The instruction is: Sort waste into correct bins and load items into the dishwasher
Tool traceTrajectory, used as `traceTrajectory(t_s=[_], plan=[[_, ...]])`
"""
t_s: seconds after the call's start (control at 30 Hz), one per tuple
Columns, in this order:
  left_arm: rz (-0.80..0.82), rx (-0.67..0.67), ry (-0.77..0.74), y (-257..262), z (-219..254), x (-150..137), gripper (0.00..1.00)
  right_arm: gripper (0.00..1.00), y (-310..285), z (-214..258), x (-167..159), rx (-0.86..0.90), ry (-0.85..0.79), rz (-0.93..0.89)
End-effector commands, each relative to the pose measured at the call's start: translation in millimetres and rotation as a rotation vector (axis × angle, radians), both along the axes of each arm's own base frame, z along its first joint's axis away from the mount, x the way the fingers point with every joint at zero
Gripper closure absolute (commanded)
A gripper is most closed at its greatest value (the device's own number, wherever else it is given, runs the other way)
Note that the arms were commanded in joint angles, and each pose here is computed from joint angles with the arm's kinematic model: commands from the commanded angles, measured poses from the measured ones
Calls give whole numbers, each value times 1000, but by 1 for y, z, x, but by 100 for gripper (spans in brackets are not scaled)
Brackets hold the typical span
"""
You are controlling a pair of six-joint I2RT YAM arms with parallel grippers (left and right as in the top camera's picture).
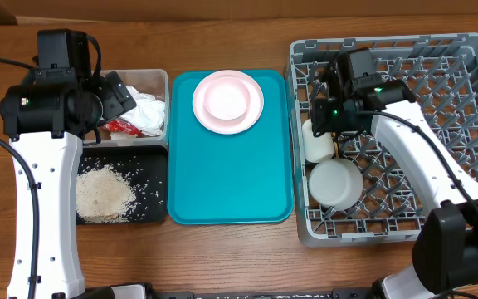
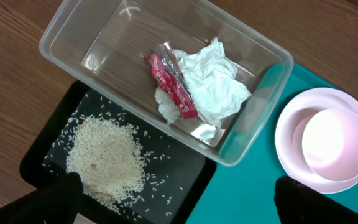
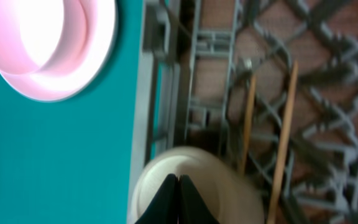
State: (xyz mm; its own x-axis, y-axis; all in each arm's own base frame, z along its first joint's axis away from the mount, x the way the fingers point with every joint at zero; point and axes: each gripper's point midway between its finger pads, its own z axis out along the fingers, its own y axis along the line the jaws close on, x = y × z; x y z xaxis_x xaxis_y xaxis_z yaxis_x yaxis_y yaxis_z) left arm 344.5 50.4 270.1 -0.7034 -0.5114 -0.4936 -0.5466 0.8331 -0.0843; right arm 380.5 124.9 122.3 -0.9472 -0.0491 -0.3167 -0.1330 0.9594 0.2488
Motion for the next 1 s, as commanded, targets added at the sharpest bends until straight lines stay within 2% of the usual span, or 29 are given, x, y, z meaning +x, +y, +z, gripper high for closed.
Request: traceTrajectory(t_s=[0.0,0.17,0.3,0.43,0.57,0.87,0.97], plan=[[4,-2,-3,1,1,1,0,96,-6,50,0,0,-89,-48],[4,-2,-3,1,1,1,0,96,-21,72,-36,-26,-34,-117],[4,-2,-3,1,1,1,0,96,-26,77,-51,-35,-11,-132],[4,-2,-3,1,1,1,0,96,-14,92,-54,46,-42,-102],[4,-2,-3,1,1,1,0,95,-13,95,-52,49,-57,-102],[4,-2,-3,1,1,1,0,95,-1,67,-57,-16,-40,-59],[4,-2,-3,1,1,1,0,91,1,51,-57,-19,-34,-53]])
